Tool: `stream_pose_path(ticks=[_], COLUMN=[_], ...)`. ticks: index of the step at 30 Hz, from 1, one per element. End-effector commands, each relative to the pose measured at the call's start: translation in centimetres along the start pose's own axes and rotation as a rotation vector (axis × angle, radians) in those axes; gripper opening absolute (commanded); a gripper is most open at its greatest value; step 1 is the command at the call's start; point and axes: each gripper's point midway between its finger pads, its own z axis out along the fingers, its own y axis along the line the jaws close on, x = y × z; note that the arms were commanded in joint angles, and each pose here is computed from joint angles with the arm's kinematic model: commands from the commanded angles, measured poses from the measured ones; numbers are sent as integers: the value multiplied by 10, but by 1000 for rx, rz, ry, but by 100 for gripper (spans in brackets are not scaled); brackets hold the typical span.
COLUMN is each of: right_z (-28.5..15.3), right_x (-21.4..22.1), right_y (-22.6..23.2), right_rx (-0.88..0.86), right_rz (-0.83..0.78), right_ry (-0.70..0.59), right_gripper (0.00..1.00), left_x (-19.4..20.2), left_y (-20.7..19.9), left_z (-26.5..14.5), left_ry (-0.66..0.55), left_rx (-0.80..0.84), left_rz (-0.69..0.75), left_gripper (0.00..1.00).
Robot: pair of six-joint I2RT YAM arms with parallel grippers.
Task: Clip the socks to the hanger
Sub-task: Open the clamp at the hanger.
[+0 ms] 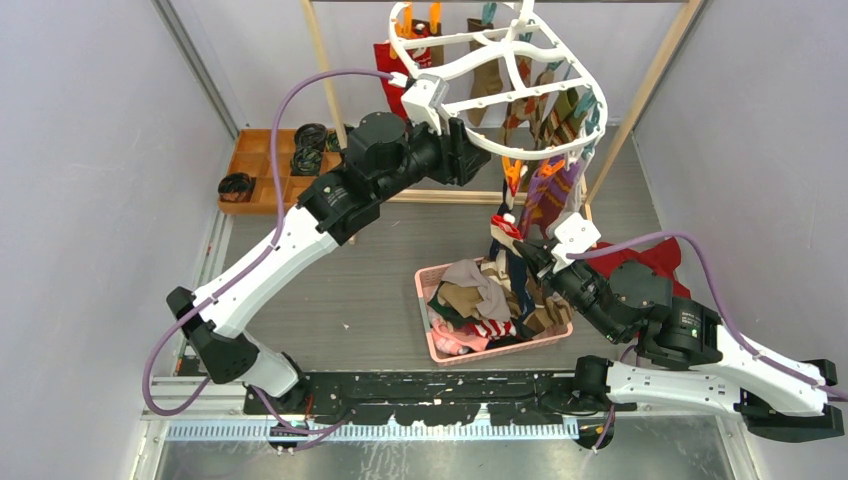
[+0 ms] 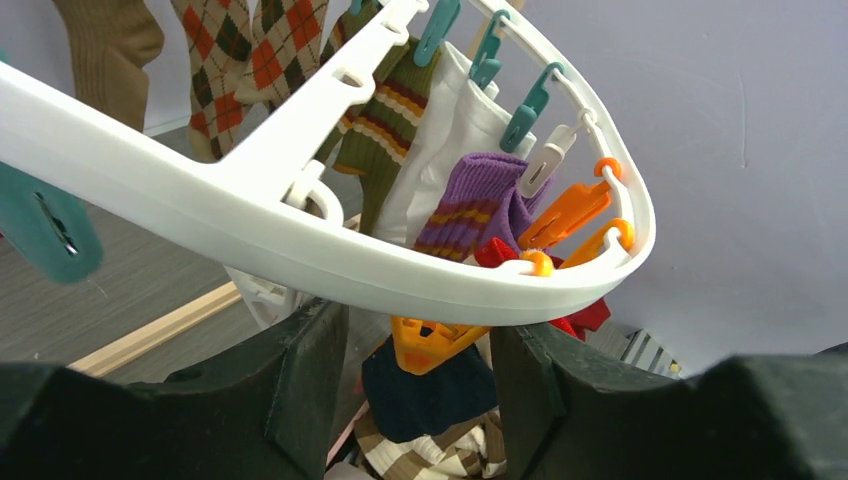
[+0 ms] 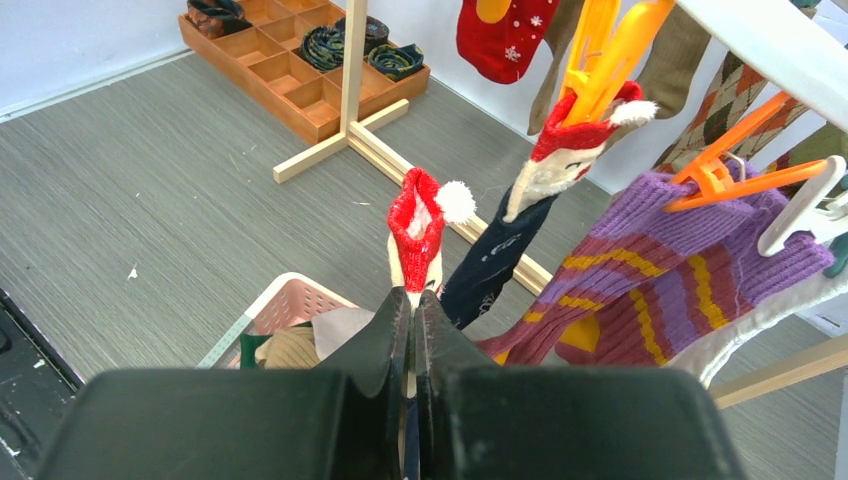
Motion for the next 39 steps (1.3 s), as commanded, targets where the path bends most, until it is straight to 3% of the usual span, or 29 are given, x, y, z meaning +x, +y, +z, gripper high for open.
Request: stream_pose_path(ticks=[1,39], right_z=[-6,-6], right_x=[-24,-25], right_y=[-9,-10], right_rx=[21,24], right_rz=[40,36], right_ry=[-70,-68], right_gripper=[1,1], left_x=[-31,-29], left_y=[-11,-28], left_z=[-1,-13], left_ry=[-108,-265], left_rx=[44,195], left_rz=[-9,29], left_gripper=[54,57])
